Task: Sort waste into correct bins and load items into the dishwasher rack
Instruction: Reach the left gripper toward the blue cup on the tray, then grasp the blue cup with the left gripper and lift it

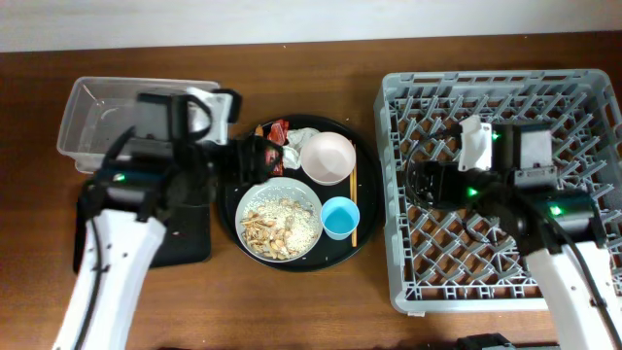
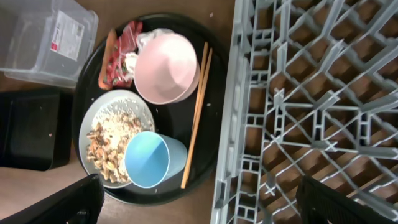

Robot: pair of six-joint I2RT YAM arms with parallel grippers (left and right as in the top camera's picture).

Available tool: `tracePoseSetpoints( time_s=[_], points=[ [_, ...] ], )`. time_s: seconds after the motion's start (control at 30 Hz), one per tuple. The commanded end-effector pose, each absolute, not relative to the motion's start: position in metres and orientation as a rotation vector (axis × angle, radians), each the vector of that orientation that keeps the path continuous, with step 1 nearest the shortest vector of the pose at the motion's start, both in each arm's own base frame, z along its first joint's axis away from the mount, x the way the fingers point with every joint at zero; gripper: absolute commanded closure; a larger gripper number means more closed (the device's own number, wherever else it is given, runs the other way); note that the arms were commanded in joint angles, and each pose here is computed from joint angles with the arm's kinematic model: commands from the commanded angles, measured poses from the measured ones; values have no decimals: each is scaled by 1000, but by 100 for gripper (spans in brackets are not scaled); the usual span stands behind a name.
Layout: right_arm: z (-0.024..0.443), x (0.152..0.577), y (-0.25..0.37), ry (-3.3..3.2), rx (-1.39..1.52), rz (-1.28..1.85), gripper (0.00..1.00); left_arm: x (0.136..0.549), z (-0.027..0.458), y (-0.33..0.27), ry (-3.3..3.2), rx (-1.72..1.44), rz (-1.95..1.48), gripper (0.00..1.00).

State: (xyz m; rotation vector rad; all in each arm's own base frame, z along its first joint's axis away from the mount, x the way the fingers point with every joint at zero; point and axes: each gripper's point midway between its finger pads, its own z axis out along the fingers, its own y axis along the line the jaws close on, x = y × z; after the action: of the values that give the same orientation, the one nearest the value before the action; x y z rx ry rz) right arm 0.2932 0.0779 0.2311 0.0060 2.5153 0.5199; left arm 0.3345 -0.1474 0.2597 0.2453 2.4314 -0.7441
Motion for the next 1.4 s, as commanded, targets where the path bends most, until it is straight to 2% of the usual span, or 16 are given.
tracePoseSetpoints(
  time_s=[0.0, 0.07, 0.17, 0.4, 0.47, 0.53, 0.6, 0.7, 0.8, 0.9, 1.07, 1.37],
  points=[
    [237, 297, 77, 2509, 58, 535, 2, 337, 242, -165, 2476, 330, -556, 1],
    [233, 299, 65, 2518, 172, 472, 2, 341, 226, -168, 2505, 355, -378, 1],
    [229, 300, 53, 2525, 276, 398, 2, 337, 201, -190, 2557, 440, -325, 3],
    [225, 293, 51, 2556, 288, 389, 2, 314, 124, -246, 2743, 651, -355, 34],
    [224, 292, 51, 2564, 290, 387, 2, 310, 108, -253, 2775, 685, -343, 37],
    [223, 291, 51, 2570, 292, 382, 2, 305, 96, -261, 2796, 719, -341, 47],
    [222, 290, 49, 2573, 296, 372, 2, 300, 86, -268, 2812, 751, -353, 49],
    [220, 289, 49, 2583, 298, 371, 2, 298, 73, -273, 2832, 775, -337, 60],
    [218, 286, 49, 2600, 302, 368, 2, 302, 63, -274, 2839, 772, -318, 82],
    [216, 284, 49, 2609, 304, 366, 2, 307, 61, -269, 2831, 761, -265, 100],
    [215, 283, 49, 2615, 305, 365, 2, 305, 79, -261, 2857, 735, -290, 99],
    [216, 284, 49, 2611, 304, 368, 2, 338, 191, -205, 2749, 421, -609, 99]
  ],
)
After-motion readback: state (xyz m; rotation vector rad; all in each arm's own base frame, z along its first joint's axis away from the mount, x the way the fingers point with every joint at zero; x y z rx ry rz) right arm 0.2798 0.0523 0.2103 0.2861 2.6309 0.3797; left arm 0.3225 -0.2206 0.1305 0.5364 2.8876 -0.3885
